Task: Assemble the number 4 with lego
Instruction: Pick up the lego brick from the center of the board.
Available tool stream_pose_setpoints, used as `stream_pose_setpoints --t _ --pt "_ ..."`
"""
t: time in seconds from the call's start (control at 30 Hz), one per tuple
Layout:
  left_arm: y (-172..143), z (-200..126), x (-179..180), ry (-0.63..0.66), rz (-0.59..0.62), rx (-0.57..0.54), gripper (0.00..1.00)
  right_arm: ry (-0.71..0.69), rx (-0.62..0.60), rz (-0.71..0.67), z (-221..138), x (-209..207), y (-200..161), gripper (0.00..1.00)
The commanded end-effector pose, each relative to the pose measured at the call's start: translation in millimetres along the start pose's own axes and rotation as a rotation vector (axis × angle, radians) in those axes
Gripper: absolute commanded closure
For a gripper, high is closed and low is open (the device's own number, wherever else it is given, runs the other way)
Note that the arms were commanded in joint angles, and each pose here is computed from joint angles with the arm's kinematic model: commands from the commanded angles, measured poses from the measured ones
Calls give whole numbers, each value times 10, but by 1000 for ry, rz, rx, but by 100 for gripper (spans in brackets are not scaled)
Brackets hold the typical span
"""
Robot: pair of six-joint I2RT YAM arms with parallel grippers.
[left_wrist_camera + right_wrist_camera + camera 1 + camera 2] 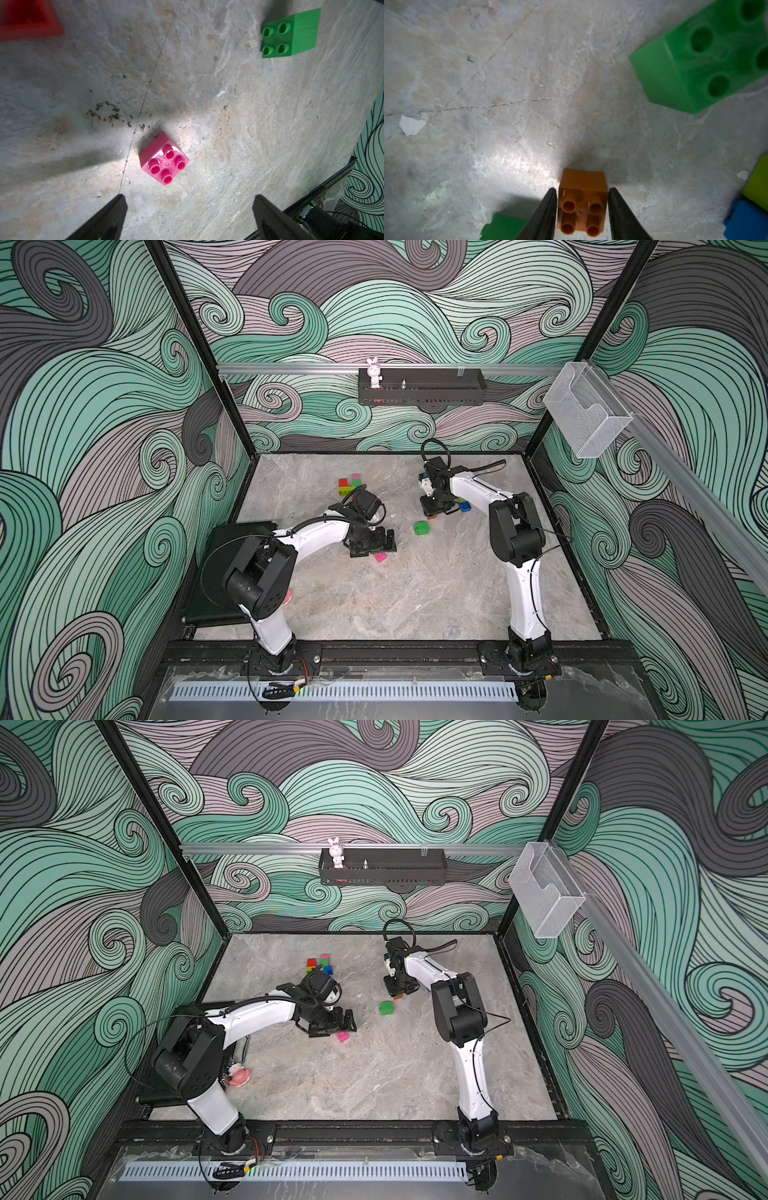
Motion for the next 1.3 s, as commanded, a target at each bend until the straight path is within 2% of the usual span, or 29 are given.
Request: stream_pose_setpoints --t 0.0,0.1,0.2,0.33,0.5,0.63,0.73,0.77,0.97,1.17,1.27 --pt "1 -83 49 24 -6 -18 1 -3 5 2 -19 -7 5 62" --pt "10 -98 80 31 -22 -32 1 4 -5 0 -61 3 12 64" --pt "17 -131 121 40 -35 -47 1 -2 -5 -6 -84 -2 -10 61" --pt "23 -173 192 53 -51 -67 1 -3 -17 -11 -126 -1 -14 67" --pt "32 -244 295 64 -91 -102 1 20 -76 4 -384 81 -4 70" --pt "78 -381 436 91 -139 -174 1 64 -191 -11 -836 404 -99 81" --pt "86 -479 624 127 -208 -222 1 130 -233 -75 -1055 822 -279 95" --pt "83 -511 695 138 -238 -236 2 157 -225 -103 -1079 993 -364 100" --pt "7 -612 1055 222 -360 -288 1 218 -102 -248 -954 1709 -758 100" --pt "-79 -779 1237 280 -444 -348 1 188 0 -355 -710 1997 -854 100" --pt "-112 -843 1324 298 -498 -393 1 133 -2 -294 -661 2063 -792 100"
Point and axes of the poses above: each gripper's point midway between its finger pads, its own z axis out along the fingers, its own x axis along the line the jaws close on, y = z × x, the point moved 5 cm from there along -z, back along the fingers, and after that the axes turned 2 degrees about -z, right-handed, at the moved point
